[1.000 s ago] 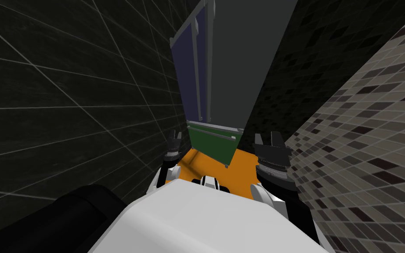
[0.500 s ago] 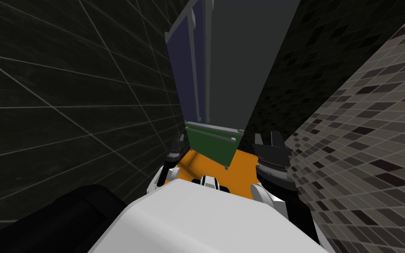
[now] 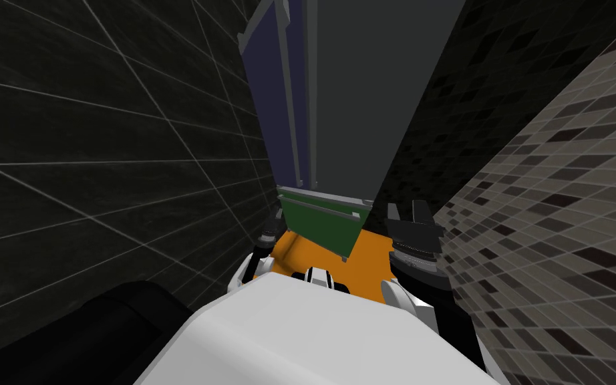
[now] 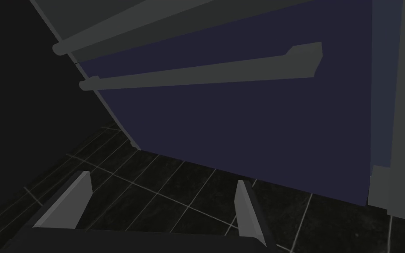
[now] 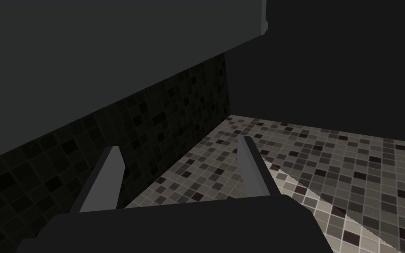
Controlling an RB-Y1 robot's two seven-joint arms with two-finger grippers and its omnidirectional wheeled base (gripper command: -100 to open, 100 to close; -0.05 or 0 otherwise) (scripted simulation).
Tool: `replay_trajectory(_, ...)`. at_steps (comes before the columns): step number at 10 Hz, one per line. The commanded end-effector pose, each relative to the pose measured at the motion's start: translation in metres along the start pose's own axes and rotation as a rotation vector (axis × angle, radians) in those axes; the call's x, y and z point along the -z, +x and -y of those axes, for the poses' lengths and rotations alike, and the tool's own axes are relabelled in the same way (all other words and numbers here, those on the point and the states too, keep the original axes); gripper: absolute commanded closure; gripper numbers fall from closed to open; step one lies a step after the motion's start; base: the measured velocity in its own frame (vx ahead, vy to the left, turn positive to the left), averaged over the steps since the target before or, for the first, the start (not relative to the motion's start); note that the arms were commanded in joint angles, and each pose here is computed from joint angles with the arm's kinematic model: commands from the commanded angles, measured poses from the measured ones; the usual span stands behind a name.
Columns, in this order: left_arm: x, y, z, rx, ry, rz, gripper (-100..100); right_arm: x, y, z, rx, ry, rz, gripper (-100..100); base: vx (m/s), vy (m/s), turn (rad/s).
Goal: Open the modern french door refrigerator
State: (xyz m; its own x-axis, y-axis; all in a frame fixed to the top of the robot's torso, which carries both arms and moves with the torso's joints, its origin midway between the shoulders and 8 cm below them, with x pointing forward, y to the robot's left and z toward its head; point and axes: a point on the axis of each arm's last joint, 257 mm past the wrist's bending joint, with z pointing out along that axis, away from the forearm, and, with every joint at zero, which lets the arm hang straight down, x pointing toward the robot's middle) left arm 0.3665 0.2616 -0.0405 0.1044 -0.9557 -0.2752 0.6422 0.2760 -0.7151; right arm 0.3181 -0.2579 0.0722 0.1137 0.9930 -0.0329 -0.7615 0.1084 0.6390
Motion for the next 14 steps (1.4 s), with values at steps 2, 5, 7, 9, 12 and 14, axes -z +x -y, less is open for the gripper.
replay_trajectory(2,0.012,0.009,-0.021,-0.008,-0.031,-0.02,-100,0.0,0.0,0.0,0.0,0.0,0.0,0,0.096,0.014,-0.04)
replay_trajectory(5,0.027,0.021,-0.046,-0.015,-0.069,-0.04,-100,0.0,0.0,0.0,0.0,0.0,0.0,0,0.094,0.016,-0.059)
replay_trajectory(7,0.033,0.026,-0.054,-0.017,-0.083,-0.048,-100,0.0,0.0,0.0,0.0,0.0,0.0,0,0.119,0.011,-0.046)
replay_trajectory(9,0.039,0.03,-0.062,-0.018,-0.097,-0.056,-100,0.0,0.0,0.0,0.0,0.0,0.0,0,0.071,0.01,-0.032)
replay_trajectory(12,0.057,0.044,-0.084,-0.022,-0.133,-0.078,-100,0.0,0.0,0.0,0.0,0.0,0.0,0,0.093,0.015,-0.061)
replay_trajectory(14,0.064,0.049,-0.092,-0.023,-0.149,-0.087,-100,0.0,0.0,0.0,0.0,0.0,0.0,0,0.093,0.012,-0.038)
